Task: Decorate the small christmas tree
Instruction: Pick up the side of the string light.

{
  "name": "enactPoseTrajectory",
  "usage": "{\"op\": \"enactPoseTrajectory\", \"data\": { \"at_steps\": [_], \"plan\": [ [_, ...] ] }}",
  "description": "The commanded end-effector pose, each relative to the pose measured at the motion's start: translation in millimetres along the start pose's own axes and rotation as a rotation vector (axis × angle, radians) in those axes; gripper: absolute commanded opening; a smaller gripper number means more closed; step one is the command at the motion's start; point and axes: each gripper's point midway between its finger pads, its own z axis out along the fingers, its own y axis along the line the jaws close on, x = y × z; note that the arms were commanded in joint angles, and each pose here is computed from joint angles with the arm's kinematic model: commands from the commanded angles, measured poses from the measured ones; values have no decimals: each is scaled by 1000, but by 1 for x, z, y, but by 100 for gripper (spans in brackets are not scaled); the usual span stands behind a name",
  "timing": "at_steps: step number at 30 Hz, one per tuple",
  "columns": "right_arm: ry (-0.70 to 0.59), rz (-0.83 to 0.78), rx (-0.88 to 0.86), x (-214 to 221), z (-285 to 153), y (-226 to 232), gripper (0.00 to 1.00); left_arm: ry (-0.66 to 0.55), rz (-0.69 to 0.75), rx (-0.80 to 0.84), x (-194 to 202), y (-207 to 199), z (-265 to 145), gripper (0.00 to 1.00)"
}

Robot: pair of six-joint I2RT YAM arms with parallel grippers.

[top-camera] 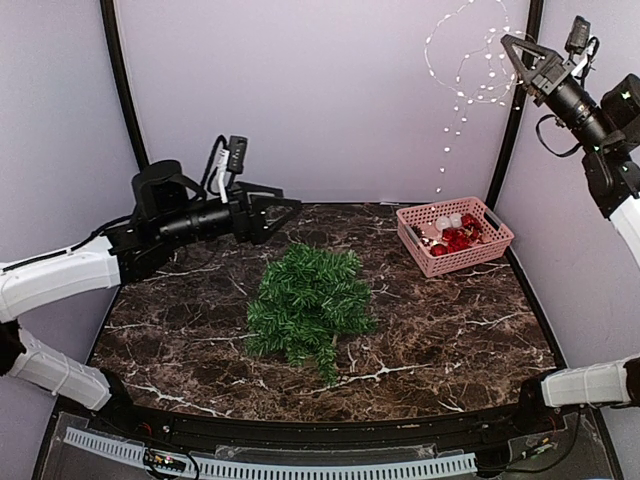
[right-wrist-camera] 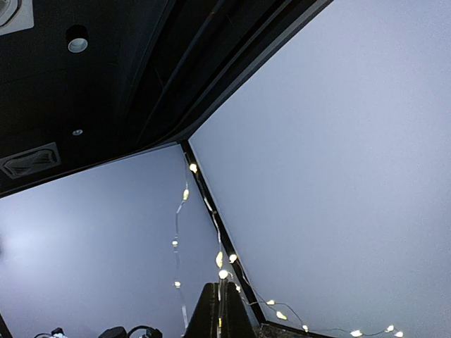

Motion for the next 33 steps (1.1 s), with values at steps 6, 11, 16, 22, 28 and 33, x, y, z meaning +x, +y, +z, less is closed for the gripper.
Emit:
{"op": "enactPoseTrajectory", "data": {
  "at_steps": [6,11,16,22,28,33],
  "plan": [
    [-12,50,-129,1,-18,36,0,-20,75,170,4,-54,125,98],
    [-3,85,-164,8,-26,42,0,-5,82,178,15,-47,178,98],
    [26,138,-192,28,-28,38,0,-17,107,216,12,-50,217,98],
    [105,185,-239,57,-27,42,0,-49,174,192,16,-41,238,99],
    [163,207,-329,70,-21,67,0,-19,242,114,33,-17,267,99],
    [213,223,-384,84,-17,82,0,7,235,64,52,0,284,99]
  ]
}}
